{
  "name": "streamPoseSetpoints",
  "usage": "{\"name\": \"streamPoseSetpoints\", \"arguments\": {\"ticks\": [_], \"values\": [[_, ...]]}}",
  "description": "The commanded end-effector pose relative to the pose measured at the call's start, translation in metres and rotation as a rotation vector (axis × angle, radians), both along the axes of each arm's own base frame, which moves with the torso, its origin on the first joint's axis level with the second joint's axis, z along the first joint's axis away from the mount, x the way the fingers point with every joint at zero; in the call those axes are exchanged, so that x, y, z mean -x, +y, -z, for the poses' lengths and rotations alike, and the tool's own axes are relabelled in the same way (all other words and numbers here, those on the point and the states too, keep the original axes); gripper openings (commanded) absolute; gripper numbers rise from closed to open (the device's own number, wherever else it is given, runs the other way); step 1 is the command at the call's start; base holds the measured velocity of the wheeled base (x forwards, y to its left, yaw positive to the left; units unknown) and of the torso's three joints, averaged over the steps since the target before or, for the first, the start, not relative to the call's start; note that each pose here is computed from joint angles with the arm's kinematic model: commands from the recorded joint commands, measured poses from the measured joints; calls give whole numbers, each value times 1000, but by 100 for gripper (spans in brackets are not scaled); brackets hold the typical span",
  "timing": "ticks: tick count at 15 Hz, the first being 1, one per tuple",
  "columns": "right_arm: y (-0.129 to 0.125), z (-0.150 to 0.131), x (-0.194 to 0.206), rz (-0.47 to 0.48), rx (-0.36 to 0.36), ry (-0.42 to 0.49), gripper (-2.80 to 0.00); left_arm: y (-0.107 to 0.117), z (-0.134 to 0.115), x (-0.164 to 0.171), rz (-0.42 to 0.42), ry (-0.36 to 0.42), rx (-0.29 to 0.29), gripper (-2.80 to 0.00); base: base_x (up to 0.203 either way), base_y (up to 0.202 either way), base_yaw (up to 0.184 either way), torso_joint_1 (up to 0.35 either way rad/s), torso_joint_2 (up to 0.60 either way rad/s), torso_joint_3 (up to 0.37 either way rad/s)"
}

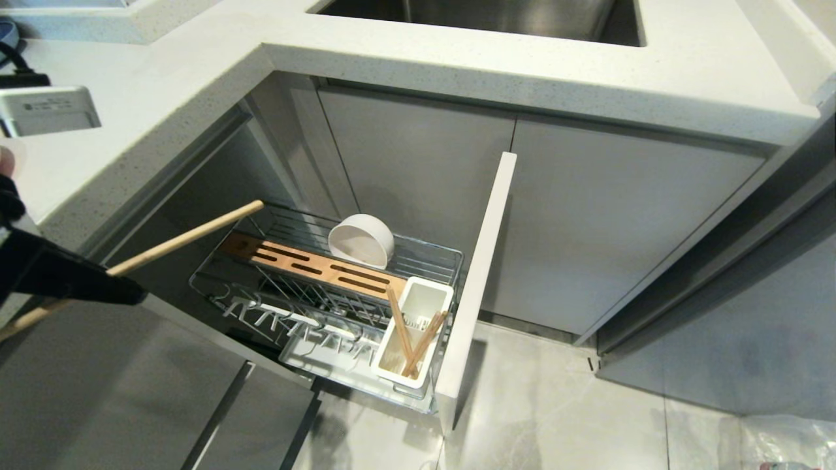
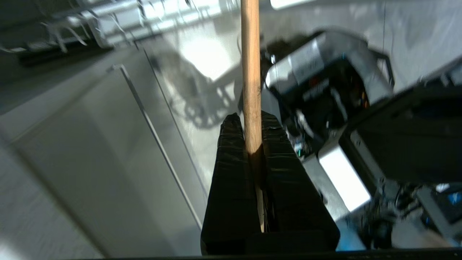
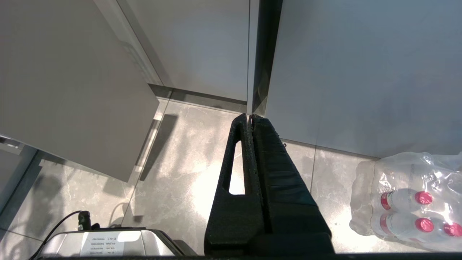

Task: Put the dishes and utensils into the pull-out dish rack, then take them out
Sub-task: Pick up the chopsticks and place it in the cupboard

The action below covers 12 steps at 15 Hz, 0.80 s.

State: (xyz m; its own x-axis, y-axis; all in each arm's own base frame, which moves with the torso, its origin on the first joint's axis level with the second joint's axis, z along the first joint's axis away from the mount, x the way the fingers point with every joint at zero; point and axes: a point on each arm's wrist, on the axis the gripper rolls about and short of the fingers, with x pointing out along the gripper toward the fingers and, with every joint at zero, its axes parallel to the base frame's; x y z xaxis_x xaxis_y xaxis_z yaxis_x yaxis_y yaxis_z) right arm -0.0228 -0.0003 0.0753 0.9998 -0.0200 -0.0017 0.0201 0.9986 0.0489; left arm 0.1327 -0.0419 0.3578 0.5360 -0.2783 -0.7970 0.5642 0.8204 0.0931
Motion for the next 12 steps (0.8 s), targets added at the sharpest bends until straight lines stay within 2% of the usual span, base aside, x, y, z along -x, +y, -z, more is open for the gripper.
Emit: {"name": "streamPoseSetpoints", "arguments": {"ticks": [1, 5, 9, 12], "values": [[0, 0, 0, 0, 0, 1, -280, -13, 13, -21, 36, 89, -43, -280, 0, 0, 0, 0, 0, 0], [0, 0, 0, 0, 0, 1, -280, -49, 33, -42, 98, 191, -170, -280, 0, 0, 0, 0, 0, 0], [0, 0, 0, 0, 0, 1, -280, -92, 51, -62, 68, 239, -297, -280, 0, 0, 0, 0, 0, 0], [0, 0, 0, 0, 0, 1, -280, -111, 67, -71, 30, 281, -348, -280, 0, 0, 0, 0, 0, 0]]}}
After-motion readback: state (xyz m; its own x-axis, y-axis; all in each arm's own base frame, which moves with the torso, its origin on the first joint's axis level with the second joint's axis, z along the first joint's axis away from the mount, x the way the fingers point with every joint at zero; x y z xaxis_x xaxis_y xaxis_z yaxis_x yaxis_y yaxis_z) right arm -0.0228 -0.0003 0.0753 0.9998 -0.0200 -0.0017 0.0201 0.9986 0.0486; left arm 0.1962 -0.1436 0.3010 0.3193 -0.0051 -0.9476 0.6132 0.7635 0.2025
